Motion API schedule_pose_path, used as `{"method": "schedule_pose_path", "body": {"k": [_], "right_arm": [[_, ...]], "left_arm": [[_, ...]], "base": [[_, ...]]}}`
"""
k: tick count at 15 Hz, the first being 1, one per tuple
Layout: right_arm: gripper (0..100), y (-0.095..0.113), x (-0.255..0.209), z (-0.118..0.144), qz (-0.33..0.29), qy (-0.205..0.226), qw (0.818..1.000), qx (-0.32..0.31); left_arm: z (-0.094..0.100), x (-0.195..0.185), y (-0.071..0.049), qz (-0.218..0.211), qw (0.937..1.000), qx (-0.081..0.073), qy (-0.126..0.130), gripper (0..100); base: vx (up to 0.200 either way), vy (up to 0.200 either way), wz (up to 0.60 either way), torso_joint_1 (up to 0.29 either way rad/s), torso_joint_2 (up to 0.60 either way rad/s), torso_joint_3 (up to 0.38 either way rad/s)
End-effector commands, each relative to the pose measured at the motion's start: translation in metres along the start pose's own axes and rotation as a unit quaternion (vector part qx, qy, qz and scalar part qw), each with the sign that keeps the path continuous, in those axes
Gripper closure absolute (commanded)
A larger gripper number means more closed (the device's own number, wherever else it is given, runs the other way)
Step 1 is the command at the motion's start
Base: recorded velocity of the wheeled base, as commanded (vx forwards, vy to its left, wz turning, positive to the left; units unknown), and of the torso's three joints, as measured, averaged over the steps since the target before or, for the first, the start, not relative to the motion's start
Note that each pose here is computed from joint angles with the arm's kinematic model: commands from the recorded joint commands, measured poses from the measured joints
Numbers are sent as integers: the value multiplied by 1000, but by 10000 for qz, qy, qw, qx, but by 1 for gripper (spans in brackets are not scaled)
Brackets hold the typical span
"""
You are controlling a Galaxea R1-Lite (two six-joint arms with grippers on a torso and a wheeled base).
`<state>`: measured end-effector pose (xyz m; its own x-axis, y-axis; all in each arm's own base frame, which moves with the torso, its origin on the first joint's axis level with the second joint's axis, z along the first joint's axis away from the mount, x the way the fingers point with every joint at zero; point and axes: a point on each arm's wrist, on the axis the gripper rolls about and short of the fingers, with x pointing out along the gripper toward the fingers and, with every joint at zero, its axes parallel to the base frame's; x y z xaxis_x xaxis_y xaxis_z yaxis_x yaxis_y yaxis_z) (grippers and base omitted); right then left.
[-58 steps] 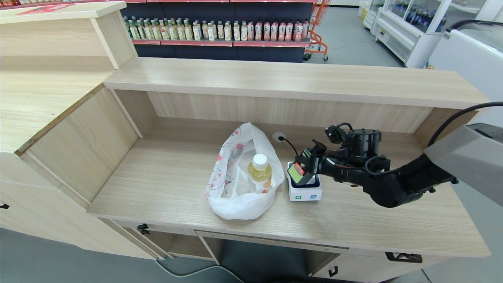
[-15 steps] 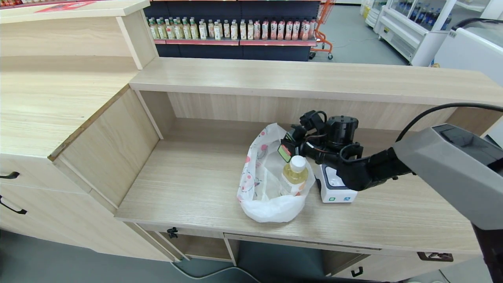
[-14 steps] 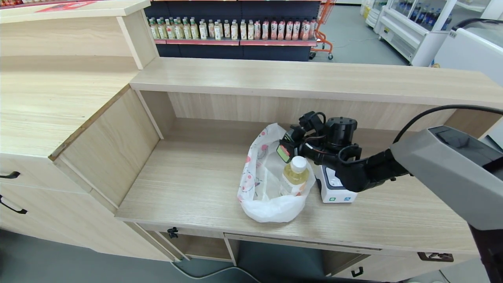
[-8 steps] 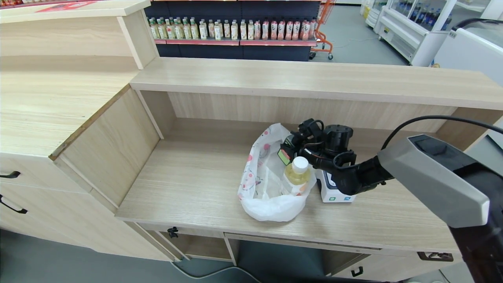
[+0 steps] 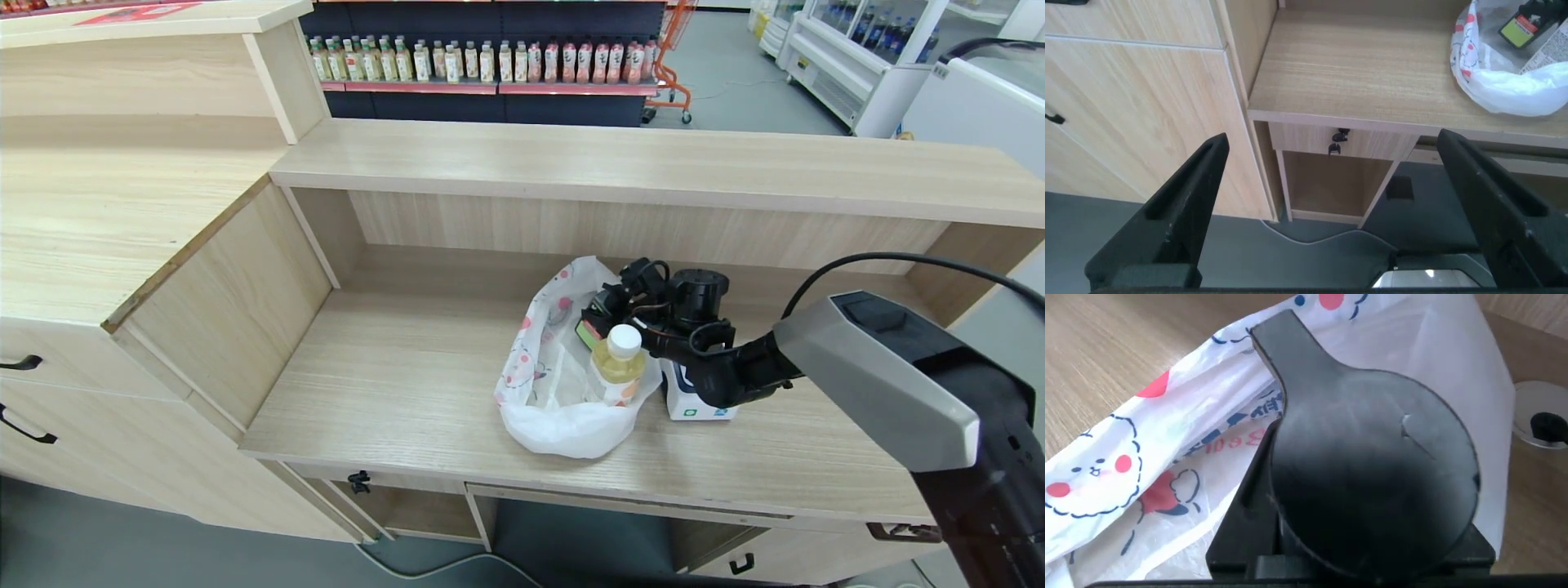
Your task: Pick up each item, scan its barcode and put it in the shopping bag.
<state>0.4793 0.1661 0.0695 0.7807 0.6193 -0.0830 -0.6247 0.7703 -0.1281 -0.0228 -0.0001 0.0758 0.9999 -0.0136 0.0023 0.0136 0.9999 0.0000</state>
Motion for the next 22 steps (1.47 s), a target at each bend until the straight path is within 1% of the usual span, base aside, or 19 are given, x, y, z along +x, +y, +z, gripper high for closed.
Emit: {"method": "schedule_pose_path", "body": {"k": [1,4,7,8,10,12,13,14,16,18,19,20,22], "right_arm": [[100,-1,0,-8,77,61,10000,14],[100,-2,1,-11,294,53,9996,-10],[100,-4,0,-13,287,48,9995,-152],[0,-6,-1,-10,276,29,9995,-144],[0,-11,-6,6,210,-118,9995,-183],[0,-13,-15,38,289,-424,9983,-287],[0,-13,-19,47,352,-504,9976,-314],[0,-13,-25,61,418,-626,9966,-338],[0,-6,-46,94,476,-789,9956,-181],[0,-4,-63,116,458,-888,9949,-168],[0,-2,-84,135,371,-993,9942,-158],[0,-7,-115,153,131,-998,9948,-169],[0,-7,-183,176,-505,-671,9965,-45]], "left_arm": [[0,0,0,-1,10000,0,-4,0],[0,0,0,7,10000,0,-4,0],[0,0,0,-1,10000,0,4,0],[0,0,0,-1,10000,0,-4,0],[0,0,0,-1,10000,0,4,0],[0,0,0,-1,10000,0,-4,0],[0,0,0,7,10000,0,4,0],[0,0,0,-1,10000,0,-4,0],[0,0,0,-1,10000,0,4,0],[0,0,0,-1,10000,0,-4,0],[0,0,0,-1,10000,0,-4,0],[0,0,0,-1,10000,0,4,0],[0,0,0,-1,10000,0,-4,0]], "base": [[0,0,0,0,0,0],[0,0,0,0,0,0],[0,0,0,0,0,0],[0,0,0,0,0,0],[0,0,0,0,0,0],[0,0,0,0,0,0],[0,0,0,0,0,0],[0,0,0,0,0,0],[0,0,0,0,0,0],[0,0,0,0,0,0],[0,0,0,0,0,0],[0,0,0,0,0,0],[0,0,0,0,0,0]]}}
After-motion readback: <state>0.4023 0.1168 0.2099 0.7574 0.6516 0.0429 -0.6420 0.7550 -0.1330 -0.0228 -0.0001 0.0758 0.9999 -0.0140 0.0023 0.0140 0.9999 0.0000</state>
